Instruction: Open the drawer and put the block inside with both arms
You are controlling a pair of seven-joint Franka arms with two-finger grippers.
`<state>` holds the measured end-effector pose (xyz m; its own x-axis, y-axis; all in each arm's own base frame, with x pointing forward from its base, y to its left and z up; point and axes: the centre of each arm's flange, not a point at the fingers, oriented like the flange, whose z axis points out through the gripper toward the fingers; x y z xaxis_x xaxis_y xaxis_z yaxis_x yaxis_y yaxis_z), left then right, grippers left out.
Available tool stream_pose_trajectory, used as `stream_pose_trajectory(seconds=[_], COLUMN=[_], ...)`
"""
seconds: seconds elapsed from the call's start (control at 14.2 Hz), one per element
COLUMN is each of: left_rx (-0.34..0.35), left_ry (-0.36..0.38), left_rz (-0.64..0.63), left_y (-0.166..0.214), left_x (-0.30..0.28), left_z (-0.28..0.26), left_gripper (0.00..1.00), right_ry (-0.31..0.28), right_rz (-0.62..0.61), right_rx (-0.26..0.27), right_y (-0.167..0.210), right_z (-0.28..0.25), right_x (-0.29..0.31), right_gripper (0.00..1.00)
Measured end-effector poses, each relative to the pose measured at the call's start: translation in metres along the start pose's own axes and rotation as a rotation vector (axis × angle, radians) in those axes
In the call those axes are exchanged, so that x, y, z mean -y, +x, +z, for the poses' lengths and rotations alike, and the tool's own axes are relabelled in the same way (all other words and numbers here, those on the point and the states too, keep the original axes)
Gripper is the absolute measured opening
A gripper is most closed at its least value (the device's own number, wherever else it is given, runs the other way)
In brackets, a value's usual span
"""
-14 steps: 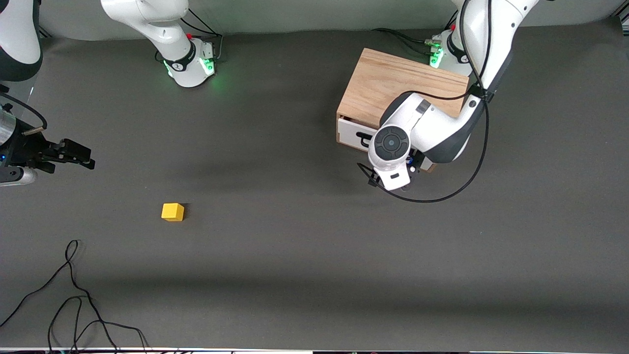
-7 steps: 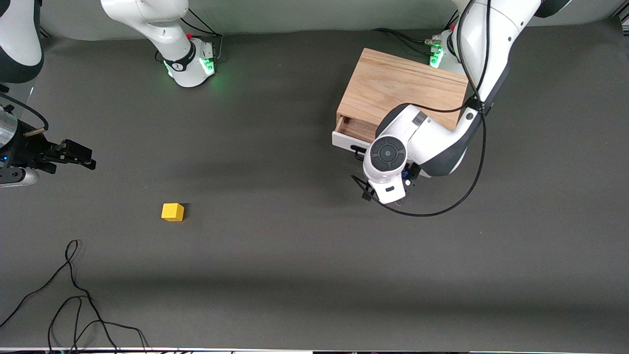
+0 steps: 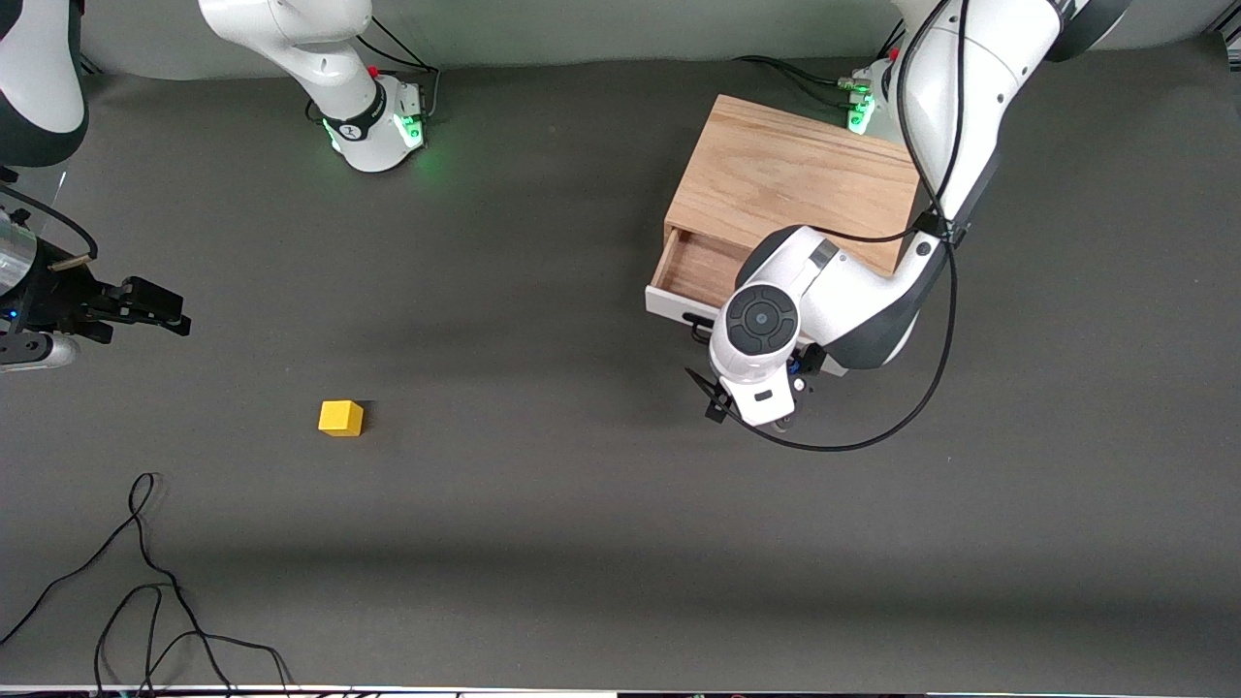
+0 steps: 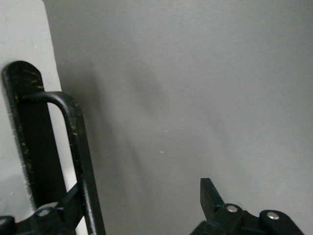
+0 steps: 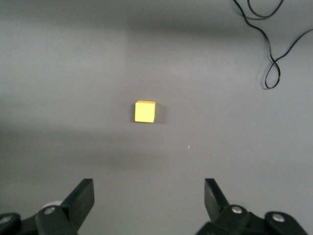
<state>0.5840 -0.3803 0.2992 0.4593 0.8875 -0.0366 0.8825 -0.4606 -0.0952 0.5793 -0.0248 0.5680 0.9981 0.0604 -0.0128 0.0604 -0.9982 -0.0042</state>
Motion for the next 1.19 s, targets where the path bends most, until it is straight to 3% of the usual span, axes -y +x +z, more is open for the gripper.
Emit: stream_pose_trajectory(seconds=[0.35, 1.19], left_rx=[-0.003, -0.034], left_ry=[-0.072, -0.08], left_rz=[0.016, 0.045], left_y=[-0.005, -0.01], left_x=[-0.009, -0.016], left_z=[-0.008, -0.003], left_gripper=[1.0, 1.0], right_ry=[-0.001, -0.002], right_rz=[-0.047, -0.048], right_rx=[-0.008, -0.006], right_y=[0.003, 0.008], right_z=[-0.001, 0.006], right_x=[0.027, 0.028], right_gripper=[1.0, 1.0])
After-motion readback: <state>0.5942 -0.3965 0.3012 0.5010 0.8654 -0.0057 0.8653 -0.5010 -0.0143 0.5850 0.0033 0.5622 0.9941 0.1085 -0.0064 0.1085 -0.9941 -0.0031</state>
